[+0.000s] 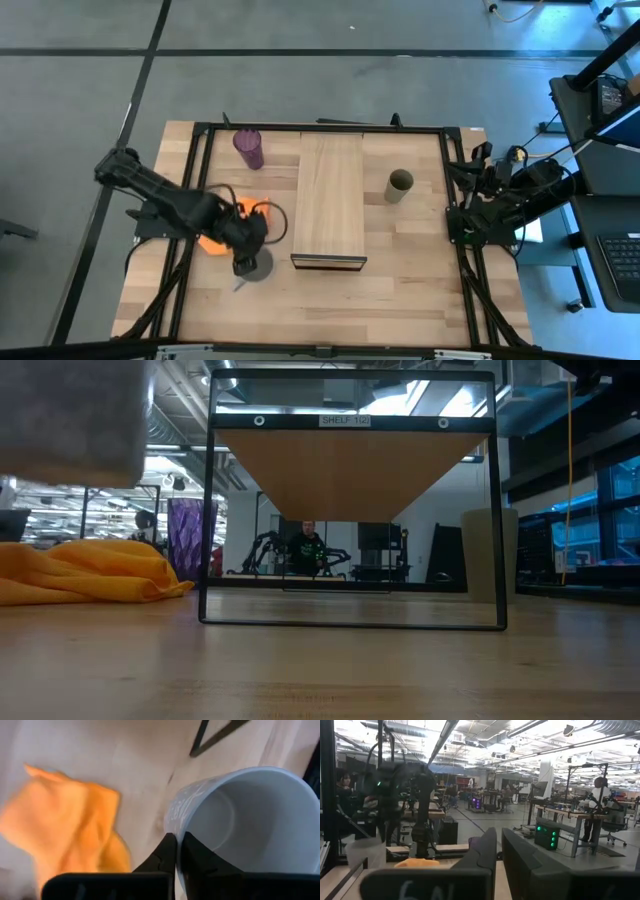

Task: Stack small to large cups/mugs on shelf
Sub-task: Put the gray mug on the shelf

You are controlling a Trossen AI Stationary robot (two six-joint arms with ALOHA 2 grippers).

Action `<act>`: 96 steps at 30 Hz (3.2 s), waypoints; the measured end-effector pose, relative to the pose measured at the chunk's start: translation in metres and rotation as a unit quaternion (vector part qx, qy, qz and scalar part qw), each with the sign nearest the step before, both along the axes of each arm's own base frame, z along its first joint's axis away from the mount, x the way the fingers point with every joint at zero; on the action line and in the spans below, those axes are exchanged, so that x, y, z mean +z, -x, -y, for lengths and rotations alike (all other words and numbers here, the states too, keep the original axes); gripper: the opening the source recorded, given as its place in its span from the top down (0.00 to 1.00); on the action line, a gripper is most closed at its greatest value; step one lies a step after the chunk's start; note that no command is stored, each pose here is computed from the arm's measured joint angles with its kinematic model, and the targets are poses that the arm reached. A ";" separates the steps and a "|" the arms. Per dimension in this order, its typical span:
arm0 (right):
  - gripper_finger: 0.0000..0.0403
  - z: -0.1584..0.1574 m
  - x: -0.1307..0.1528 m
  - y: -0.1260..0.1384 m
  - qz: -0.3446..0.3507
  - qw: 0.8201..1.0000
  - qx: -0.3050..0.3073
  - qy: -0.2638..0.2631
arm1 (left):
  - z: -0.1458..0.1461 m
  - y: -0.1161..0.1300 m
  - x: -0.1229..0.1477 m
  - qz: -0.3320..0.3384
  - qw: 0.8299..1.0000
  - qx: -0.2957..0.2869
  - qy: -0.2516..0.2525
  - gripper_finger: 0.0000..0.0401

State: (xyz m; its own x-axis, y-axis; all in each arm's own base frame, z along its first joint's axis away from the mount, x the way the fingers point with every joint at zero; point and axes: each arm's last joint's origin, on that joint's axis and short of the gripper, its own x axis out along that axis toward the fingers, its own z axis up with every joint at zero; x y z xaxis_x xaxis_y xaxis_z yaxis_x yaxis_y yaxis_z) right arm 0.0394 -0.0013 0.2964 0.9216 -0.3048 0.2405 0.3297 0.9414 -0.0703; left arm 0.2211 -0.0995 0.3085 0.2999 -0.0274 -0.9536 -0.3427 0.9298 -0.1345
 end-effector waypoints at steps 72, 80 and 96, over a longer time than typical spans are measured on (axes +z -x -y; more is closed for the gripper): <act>0.92 -0.039 -0.014 -0.064 0.085 0.976 0.084 -0.181 | -0.092 -0.169 0.084 0.138 0.927 -0.345 -0.058 0.99; 0.92 -0.046 -0.014 -0.074 0.092 0.974 0.098 -0.181 | -0.097 -0.177 0.073 0.122 0.930 -0.344 -0.055 0.99; 0.92 -0.044 -0.001 -0.071 0.180 0.940 0.127 -0.259 | -0.099 -0.177 0.070 0.112 0.936 -0.332 -0.043 0.99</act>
State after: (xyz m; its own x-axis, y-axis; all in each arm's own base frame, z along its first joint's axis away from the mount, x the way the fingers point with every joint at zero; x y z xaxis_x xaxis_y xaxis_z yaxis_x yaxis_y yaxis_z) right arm 0.1102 0.0429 0.2957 0.8672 -0.2491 0.4311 0.0048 0.8700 0.4931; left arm 0.3977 -0.0006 0.3789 0.4373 -0.2049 -0.8757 0.3420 0.9384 -0.0488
